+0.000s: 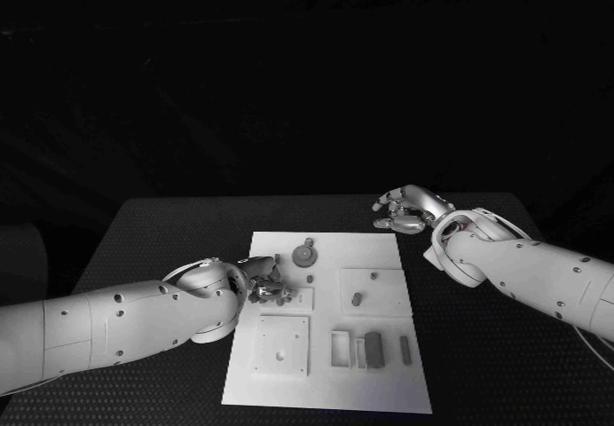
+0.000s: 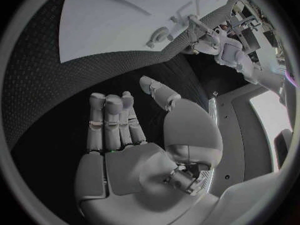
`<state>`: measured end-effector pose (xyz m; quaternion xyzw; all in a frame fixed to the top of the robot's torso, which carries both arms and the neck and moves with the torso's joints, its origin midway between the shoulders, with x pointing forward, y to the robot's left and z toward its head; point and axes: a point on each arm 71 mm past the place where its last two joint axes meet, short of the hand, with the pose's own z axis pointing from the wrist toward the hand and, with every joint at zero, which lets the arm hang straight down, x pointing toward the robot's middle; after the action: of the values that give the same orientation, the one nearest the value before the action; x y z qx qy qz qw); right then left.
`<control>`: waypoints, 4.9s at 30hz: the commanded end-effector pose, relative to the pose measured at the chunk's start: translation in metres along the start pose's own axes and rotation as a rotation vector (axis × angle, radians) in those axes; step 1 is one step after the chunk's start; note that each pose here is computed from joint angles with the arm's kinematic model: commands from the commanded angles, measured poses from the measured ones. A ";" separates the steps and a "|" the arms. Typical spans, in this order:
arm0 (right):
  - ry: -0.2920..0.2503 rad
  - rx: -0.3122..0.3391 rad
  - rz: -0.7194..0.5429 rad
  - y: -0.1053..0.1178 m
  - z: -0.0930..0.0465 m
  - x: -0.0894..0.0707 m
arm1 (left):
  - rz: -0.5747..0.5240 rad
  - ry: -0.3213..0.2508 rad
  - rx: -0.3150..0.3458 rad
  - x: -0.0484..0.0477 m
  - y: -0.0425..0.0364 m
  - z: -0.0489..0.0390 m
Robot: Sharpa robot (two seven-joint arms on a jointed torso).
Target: Assemble the parts on the task board
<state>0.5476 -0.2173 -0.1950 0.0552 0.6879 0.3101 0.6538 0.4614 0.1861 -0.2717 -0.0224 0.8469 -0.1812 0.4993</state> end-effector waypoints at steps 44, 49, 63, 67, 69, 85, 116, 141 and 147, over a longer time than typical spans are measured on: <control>0.014 -0.009 0.001 0.001 0.000 0.001 | 0.006 -0.042 0.023 -0.0007 -0.0042 0.0000; 0.014 -0.009 0.001 0.000 -0.001 0.001 | 0.005 -0.049 0.023 -0.0013 -0.0036 0.0003; 0.017 -0.008 0.001 0.000 -0.001 0.002 | 0.008 -0.029 0.034 0.0005 -0.0058 0.0003; 0.018 -0.008 0.001 0.000 -0.001 0.002 | 0.010 -0.012 0.034 0.0018 -0.0061 0.0004; 0.018 -0.008 0.001 0.000 -0.001 0.002 | 0.010 -0.003 0.032 0.0024 -0.0057 0.0005; 0.018 -0.007 0.001 0.000 -0.001 0.002 | 0.039 -0.008 0.044 0.0075 -0.0070 0.0023; 0.018 -0.006 0.001 -0.001 -0.002 0.002 | 0.043 0.014 0.039 0.0128 -0.0062 0.0015; 0.017 -0.005 0.001 -0.002 -0.002 0.002 | 0.033 0.002 0.001 0.0105 0.0010 0.0027; 0.016 -0.004 0.001 -0.002 -0.002 0.001 | 0.030 -0.004 -0.002 0.0098 0.0021 0.0027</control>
<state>0.5464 -0.2200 -0.1971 0.0557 0.6913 0.3088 0.6509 0.4602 0.1825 -0.2778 -0.0076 0.8404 -0.1814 0.5106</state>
